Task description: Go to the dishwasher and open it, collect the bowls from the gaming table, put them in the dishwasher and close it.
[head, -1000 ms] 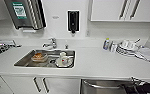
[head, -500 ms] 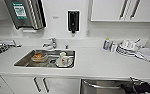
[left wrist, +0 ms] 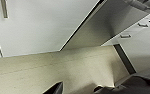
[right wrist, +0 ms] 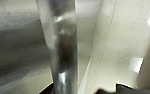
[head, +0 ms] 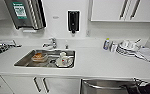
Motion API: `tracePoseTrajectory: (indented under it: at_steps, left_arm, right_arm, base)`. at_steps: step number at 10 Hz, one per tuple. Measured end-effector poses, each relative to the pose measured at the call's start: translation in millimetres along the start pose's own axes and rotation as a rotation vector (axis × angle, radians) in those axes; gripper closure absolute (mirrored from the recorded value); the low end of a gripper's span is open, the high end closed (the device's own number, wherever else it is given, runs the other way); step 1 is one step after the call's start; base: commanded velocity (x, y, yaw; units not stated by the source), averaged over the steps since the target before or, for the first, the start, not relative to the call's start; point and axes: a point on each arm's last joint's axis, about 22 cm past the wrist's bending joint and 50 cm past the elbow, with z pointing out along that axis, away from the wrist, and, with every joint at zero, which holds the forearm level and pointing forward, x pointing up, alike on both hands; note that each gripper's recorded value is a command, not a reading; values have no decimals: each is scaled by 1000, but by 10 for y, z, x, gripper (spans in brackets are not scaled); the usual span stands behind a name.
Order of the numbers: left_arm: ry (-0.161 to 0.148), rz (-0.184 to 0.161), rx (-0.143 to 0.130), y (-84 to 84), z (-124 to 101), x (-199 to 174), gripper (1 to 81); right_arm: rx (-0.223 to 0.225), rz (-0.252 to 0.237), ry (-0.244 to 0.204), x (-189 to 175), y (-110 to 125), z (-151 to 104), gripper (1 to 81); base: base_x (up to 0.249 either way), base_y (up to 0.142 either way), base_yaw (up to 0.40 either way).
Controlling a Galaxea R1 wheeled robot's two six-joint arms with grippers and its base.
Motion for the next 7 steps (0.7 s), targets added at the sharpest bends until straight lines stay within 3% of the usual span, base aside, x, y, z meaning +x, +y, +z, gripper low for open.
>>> tracePoseTrajectory:
  at_steps: [7]
  left_arm:
    - [0,0,-3,10,11,4,10]
  right_arm:
    - [16,1,23,93,80,155,10]
  base:
    - [0,0,0]
